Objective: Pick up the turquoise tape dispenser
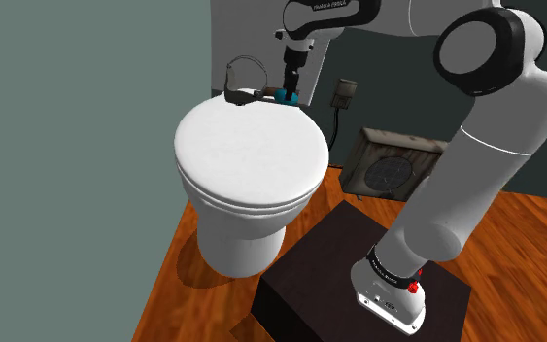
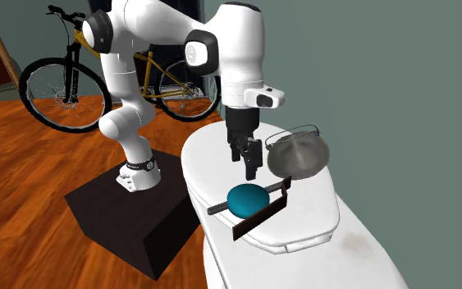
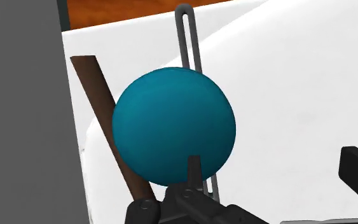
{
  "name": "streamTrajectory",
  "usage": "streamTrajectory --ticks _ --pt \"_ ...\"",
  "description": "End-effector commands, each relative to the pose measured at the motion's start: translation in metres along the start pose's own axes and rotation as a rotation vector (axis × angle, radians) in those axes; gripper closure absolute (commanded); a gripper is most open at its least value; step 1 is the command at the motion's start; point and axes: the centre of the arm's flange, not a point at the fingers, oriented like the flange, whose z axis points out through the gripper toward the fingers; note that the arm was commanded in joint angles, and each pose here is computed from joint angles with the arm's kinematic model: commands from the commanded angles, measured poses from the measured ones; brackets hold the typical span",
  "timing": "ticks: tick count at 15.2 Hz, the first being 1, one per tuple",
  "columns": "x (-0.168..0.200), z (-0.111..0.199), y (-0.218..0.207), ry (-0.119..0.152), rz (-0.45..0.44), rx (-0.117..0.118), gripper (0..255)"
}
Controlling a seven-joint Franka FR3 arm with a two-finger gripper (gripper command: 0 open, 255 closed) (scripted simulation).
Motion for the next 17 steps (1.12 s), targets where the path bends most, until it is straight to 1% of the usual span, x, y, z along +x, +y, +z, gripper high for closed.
streamTrajectory --ticks 1,3,4,11,13,14,17 --pt "0.016 0.002 0.017 0.014 -0.07 -0.005 0" --pt "0.034 0.005 0.033 0.028 -0.135 -0.01 0" --pt "0.039 0.005 0.037 0.032 -0.151 -0.011 0" --pt "0.038 0.042 0.034 0.032 -0.151 -0.011 0" --pt "0.038 0.045 0.033 0.032 -0.151 -0.011 0" --pt "0.039 0.044 0.033 0.032 -0.151 -0.011 255" --pt "0.039 0.044 0.033 0.032 -0.151 -0.011 255"
